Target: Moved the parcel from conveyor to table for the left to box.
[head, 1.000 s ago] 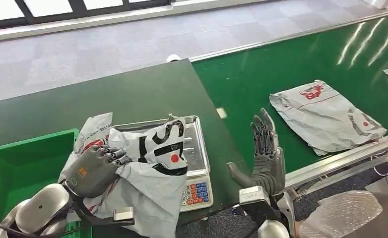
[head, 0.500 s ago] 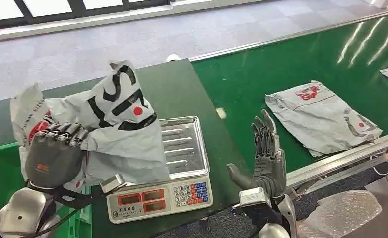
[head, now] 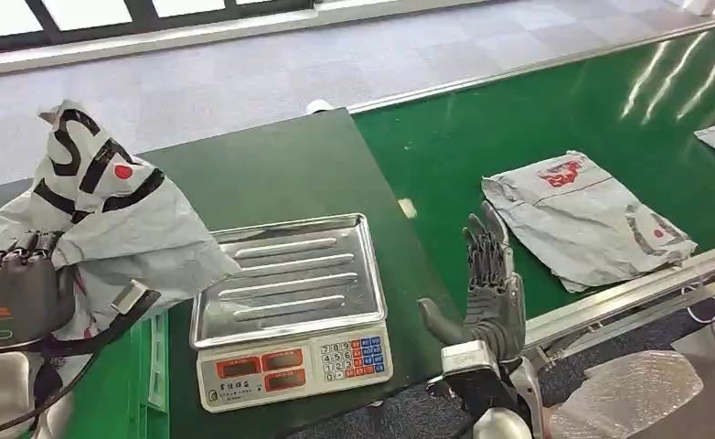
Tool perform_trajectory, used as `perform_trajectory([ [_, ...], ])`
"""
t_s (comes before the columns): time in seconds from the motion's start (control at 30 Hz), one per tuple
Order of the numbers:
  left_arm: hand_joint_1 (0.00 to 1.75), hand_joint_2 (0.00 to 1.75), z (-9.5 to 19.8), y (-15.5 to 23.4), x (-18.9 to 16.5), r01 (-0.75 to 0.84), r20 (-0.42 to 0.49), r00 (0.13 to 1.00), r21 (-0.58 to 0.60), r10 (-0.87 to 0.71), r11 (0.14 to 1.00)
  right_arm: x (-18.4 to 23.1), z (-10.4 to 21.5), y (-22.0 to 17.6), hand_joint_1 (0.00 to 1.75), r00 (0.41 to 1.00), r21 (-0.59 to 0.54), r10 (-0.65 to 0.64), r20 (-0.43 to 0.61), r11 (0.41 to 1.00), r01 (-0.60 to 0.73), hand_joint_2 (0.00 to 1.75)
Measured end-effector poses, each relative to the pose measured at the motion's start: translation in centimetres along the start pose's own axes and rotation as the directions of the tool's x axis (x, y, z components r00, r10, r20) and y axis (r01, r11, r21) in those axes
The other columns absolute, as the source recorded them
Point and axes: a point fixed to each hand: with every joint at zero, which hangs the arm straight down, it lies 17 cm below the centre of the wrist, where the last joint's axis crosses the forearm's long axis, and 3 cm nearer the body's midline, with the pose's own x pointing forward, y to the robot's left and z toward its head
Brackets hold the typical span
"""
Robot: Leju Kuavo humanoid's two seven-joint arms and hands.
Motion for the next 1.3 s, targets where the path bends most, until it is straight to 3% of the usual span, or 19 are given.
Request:
perform_trajectory([
  [0.23, 1.75, 1.75, 0.8, -2.6, -2.7, 0.03, -0.086, 0.996, -0.069, -0.036, 0.997, -0.1, -0.1, -0.2, 0.0, 1.0, -0.008, 0.003, -0.004, 1.0, -0.004, 1.75],
  [0.77, 1.75, 1.75, 1.8, -4.9, -4.1, 0.054, -0.106, 0.992, -0.131, -0.068, 0.99, -0.1, -0.1, -0.2, 0.0, 1.0, -0.01, 0.004, -0.003, 1.0, -0.004, 1.75],
  [0.9, 1.75, 1.75, 2.2, -5.6, -6.9, 0.086, -0.194, 0.974, -0.165, -0.118, 0.983, -0.3, 0.1, -0.2, 0.0, 1.0, -0.013, 0.011, -0.01, 1.0, -0.011, 1.75],
  [1.3, 1.75, 1.75, 4.9, -7.2, -17.4, 0.243, -0.295, 0.895, -0.305, -0.334, 0.921, -1.0, 1.3, 0.3, 0.0, 0.999, 0.012, 0.01, -0.032, 1.0, -0.01, 1.75],
])
